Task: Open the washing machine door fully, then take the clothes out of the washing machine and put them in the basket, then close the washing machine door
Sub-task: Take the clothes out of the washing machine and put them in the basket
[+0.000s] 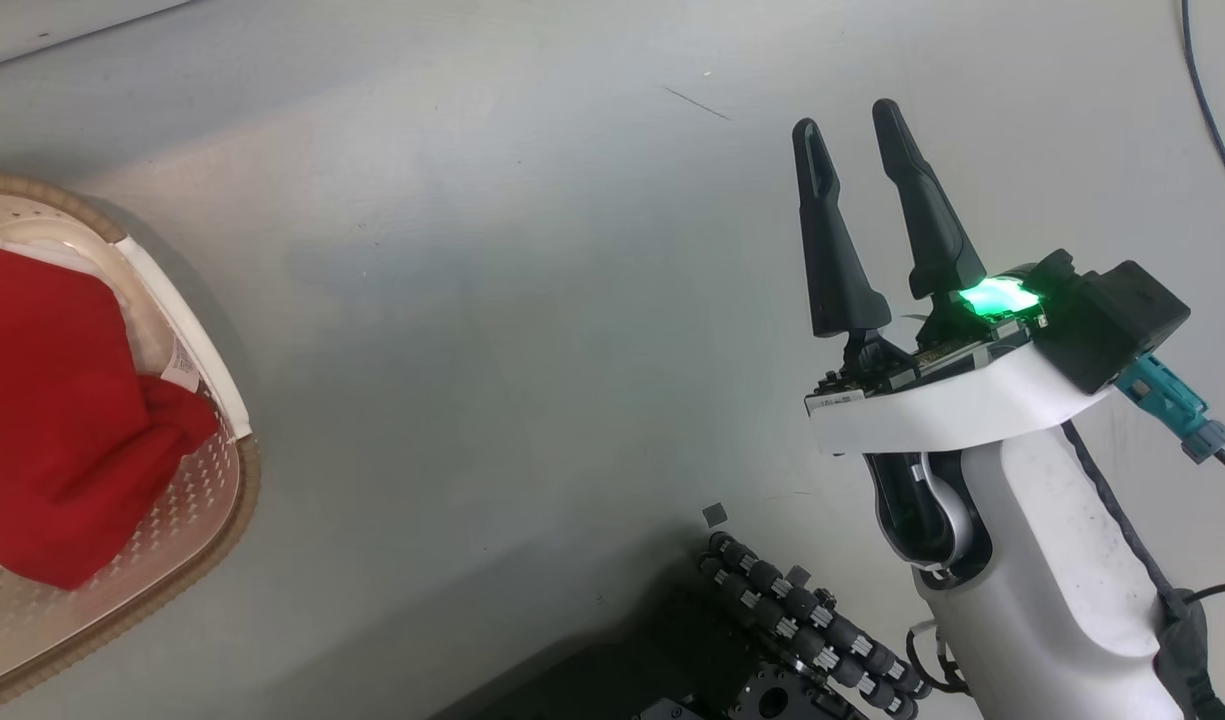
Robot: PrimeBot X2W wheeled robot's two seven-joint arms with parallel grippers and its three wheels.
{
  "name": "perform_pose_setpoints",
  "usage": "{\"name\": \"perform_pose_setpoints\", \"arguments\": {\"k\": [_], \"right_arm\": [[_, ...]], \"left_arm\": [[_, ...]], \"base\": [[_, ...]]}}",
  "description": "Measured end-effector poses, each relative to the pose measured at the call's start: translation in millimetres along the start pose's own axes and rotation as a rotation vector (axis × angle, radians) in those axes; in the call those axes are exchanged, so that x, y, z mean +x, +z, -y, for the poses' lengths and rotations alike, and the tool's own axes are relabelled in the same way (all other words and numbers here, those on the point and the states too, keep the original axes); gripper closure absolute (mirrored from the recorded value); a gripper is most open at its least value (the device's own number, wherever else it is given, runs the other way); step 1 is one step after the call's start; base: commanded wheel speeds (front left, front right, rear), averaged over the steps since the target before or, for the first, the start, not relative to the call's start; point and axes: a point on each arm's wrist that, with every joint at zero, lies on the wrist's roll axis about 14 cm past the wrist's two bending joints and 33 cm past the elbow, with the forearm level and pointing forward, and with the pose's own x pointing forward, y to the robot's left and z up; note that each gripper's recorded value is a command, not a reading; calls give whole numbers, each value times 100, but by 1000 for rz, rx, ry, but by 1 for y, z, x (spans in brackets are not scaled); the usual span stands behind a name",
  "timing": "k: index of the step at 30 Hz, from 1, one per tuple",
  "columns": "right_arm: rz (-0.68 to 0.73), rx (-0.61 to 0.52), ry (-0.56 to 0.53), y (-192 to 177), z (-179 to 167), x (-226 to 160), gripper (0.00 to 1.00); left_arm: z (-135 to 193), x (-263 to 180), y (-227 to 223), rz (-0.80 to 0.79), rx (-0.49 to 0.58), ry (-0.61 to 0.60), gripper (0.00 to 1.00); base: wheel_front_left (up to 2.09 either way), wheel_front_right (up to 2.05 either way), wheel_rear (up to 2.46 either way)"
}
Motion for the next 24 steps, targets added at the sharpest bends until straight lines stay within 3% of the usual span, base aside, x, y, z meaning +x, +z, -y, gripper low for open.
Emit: {"name": "perform_pose_setpoints", "arguments": {"k": [13, 24], "right_arm": [[20, -26, 9, 3, 2, 10, 0], [44, -74, 62, 7, -10, 18, 0]], "left_arm": [[7, -20, 42, 258, -18, -39, 100], [11, -50, 46, 466, -94, -64, 100]], "base": [[0, 0, 0], [0, 0, 0]]}}
